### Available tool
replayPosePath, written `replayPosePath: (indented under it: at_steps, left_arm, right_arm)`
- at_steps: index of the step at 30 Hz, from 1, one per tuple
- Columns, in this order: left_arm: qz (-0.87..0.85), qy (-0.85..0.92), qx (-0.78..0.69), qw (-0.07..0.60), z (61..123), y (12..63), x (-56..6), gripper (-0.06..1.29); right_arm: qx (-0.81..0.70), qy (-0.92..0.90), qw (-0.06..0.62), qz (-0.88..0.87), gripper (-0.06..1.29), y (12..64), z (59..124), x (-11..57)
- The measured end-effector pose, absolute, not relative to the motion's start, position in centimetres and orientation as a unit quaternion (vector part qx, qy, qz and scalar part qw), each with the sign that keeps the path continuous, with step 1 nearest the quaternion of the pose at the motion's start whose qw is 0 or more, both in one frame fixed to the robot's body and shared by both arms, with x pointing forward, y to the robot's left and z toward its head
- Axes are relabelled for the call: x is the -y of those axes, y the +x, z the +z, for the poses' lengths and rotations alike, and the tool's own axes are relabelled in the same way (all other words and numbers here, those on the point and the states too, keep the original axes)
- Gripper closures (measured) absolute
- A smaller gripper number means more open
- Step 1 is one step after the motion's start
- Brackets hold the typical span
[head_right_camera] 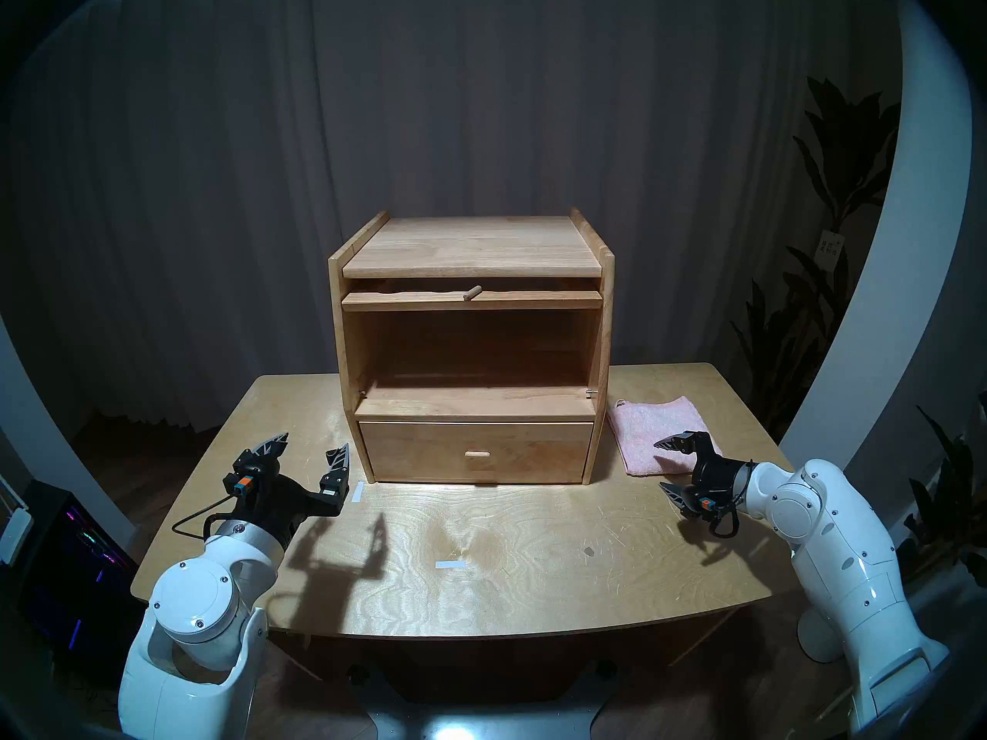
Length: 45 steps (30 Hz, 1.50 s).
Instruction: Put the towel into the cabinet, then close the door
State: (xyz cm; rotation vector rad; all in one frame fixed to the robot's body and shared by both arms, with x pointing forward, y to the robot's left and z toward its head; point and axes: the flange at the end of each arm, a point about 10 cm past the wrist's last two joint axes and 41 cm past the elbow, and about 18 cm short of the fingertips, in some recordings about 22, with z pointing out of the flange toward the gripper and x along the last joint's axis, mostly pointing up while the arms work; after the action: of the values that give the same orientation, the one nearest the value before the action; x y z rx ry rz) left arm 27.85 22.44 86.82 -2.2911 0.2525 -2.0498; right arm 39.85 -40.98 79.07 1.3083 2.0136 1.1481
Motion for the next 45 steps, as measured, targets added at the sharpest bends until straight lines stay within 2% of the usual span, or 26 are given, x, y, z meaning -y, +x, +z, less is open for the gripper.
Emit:
replayPosePath:
  at_steps: [17, 19, 21, 26, 27, 28, 45]
  left_arm:
    - [-0.665, -0.742, -0.082, 0.028, 86.9, 27.8, -22.4, -0.01]
    - [-0.665, -0.742, -0.082, 0.028, 86.9, 27.8, -22.4, -0.01]
    - [-0.665, -0.742, -0.082, 0.028, 86.9, 27.8, -22.4, -0.01]
    - [-0.665, -0.742, -0.082, 0.028, 86.9, 27.8, -22.4, -0.01]
    - [-0.665, -0.742, -0.082, 0.028, 86.9, 27.8, -22.4, -0.01]
    - [-0.665, -0.742, -0.082, 0.028, 86.9, 27.8, -22.4, -0.01]
    - [-0.663, -0.743, -0.082, 0.028, 86.7, 27.9, -22.5, -0.01]
  right_arm:
    - [-0.749, 0.470, 0.221, 0.411, 0.09, 41.4, 77.9, 43.1]
    - [-0.751, 0.469, 0.219, 0.411, 0.23, 41.5, 77.9, 43.1]
    - [-0.752, 0.467, 0.217, 0.411, 0.57, 41.5, 77.9, 43.1]
    - [-0.747, 0.470, 0.221, 0.416, 0.84, 41.4, 78.1, 43.4]
    - [-0.743, 0.471, 0.223, 0.420, 1.13, 41.4, 78.3, 43.5]
    - [-0.741, 0.471, 0.225, 0.423, 1.25, 41.4, 78.5, 43.5]
    - [-0.614, 0.344, 0.335, 0.627, 1.25, 44.9, 95.8, 41.8]
